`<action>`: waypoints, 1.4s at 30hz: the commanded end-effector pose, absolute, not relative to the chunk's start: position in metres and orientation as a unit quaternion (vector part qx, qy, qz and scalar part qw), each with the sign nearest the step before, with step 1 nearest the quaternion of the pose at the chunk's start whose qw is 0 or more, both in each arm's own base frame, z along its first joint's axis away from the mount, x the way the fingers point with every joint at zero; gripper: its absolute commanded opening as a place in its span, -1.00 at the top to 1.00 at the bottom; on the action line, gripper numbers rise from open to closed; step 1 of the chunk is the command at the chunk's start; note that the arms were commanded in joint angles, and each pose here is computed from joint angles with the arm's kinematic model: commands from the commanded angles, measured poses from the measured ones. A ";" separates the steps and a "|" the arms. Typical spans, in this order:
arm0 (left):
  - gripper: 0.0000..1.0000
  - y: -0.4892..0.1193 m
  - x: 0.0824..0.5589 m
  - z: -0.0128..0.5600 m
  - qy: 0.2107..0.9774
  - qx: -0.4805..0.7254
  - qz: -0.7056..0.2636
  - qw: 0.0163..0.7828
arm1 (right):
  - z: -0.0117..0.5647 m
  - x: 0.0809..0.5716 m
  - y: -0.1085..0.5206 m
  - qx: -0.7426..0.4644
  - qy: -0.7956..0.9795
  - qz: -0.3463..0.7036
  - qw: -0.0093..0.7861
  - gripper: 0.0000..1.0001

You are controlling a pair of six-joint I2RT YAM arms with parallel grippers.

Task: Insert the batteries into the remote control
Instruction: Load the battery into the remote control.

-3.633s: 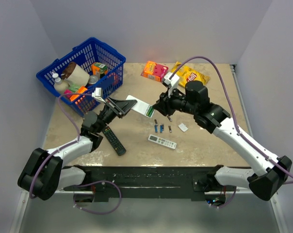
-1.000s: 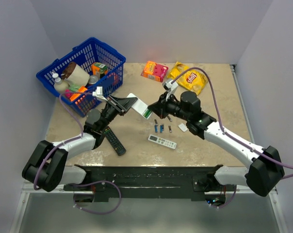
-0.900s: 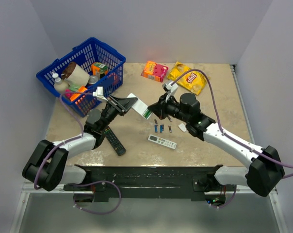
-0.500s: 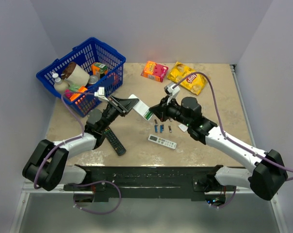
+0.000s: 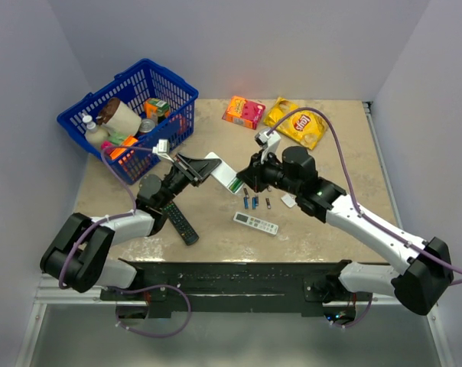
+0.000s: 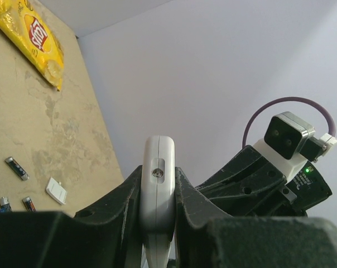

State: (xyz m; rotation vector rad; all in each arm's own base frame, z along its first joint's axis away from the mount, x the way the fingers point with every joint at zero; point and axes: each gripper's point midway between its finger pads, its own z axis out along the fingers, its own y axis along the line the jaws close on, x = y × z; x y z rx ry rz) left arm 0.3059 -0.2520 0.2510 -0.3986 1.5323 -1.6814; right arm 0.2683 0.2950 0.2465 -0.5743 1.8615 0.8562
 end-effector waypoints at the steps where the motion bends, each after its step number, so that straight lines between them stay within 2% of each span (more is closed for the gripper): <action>1: 1.00 -0.239 0.245 0.365 0.416 -0.022 -0.768 0.486 | 0.258 0.263 0.298 -0.244 0.766 0.353 0.479 0.83; 28: 1.00 -0.237 0.239 0.365 0.418 -0.017 -0.769 0.483 | 0.309 0.270 0.284 -0.215 0.750 0.340 0.526 0.51; 34: 1.00 -0.237 0.238 0.365 0.417 -0.014 -0.769 0.484 | 0.321 0.269 0.277 -0.206 0.751 0.353 0.519 0.17; 42: 1.00 -0.238 0.239 0.370 0.416 -0.002 -0.766 0.491 | 0.324 0.239 0.274 -0.248 0.731 0.477 0.421 -0.21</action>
